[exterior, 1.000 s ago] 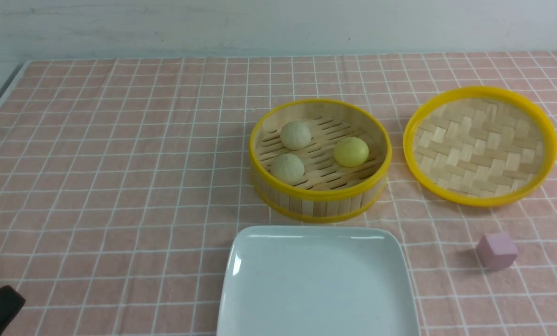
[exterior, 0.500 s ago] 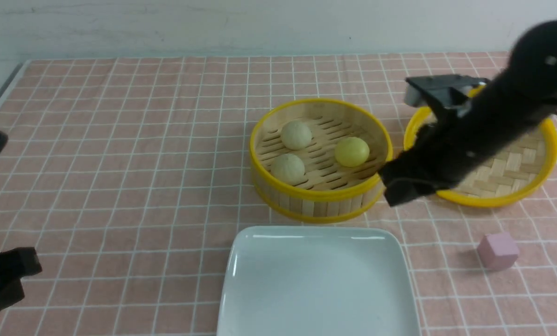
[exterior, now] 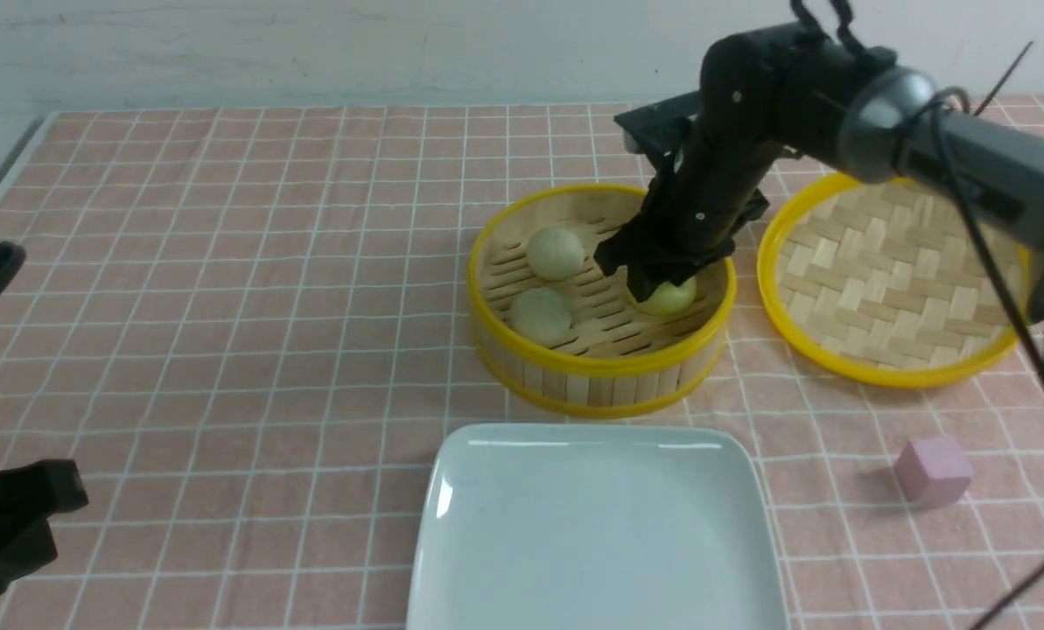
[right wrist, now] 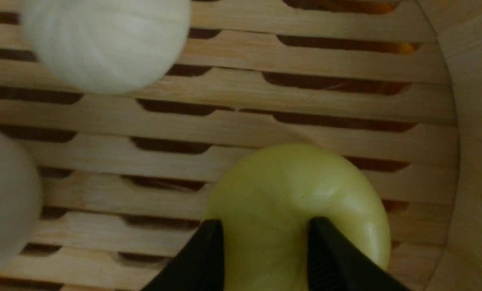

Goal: Put the steamed buns into the plate on the pink tablecloth.
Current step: 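Reach toward a bun in the bamboo steamer with the right gripper, then move the steamed bun from the bamboo steamer onto the white plate with the right gripper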

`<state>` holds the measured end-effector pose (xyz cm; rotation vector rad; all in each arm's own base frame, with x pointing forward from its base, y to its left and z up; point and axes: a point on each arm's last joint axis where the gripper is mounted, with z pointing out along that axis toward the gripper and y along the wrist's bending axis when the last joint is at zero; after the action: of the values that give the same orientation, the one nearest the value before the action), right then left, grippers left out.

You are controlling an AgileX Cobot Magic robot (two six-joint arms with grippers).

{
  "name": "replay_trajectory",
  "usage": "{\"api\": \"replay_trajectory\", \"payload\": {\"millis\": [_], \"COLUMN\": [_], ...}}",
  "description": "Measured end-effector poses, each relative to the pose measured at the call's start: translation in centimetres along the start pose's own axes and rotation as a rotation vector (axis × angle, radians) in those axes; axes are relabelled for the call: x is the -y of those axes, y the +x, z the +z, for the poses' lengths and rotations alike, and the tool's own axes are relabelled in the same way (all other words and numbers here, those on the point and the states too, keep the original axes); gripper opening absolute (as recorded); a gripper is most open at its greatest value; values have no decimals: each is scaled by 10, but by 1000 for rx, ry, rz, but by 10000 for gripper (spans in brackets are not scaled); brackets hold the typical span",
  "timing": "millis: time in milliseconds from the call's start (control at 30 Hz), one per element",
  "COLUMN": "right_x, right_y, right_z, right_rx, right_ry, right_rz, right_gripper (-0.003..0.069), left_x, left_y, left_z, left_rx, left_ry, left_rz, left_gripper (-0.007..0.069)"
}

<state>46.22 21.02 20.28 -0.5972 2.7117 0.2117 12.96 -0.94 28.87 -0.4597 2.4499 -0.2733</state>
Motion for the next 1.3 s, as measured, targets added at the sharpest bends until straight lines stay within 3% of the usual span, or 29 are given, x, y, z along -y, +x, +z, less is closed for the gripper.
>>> {"api": "replay_trajectory", "payload": {"millis": [67,200,500,633,833,1000,1133,1233,1300], "right_x": [0,-2,-11,-33,-60,-67,-69,-70,-71], "right_y": [-3,-6,-6,34,120,156,179,183,181], "right_z": [-1,-20,-116,-166,-140,-95,-61,-56,-60], "right_rx": [-9,-38,84,73,-115,-75,-57,-50,-39], "right_ry": [-1,4,-20,-158,-202,-176,-174,-175,-181], "right_rz": [-2,-19,-65,-38,-49,-31,34,50,51], "right_gripper": [237,28,11,11,16,38,95,211,361], "left_x": [0,0,0,0,0,0,0,0,0], "left_y": [0,0,0,0,0,0,0,0,0], "left_z": [0,0,0,0,0,0,0,0,0], "left_rx": [0,0,5,5,1,-1,-1,-1,-2], "left_ry": [0,0,3,2,1,0,0,0,-1], "left_rz": [0,0,1,3,3,3,3,3,3], "left_gripper": [29,36,43,48,55,62,71,79,87]}}
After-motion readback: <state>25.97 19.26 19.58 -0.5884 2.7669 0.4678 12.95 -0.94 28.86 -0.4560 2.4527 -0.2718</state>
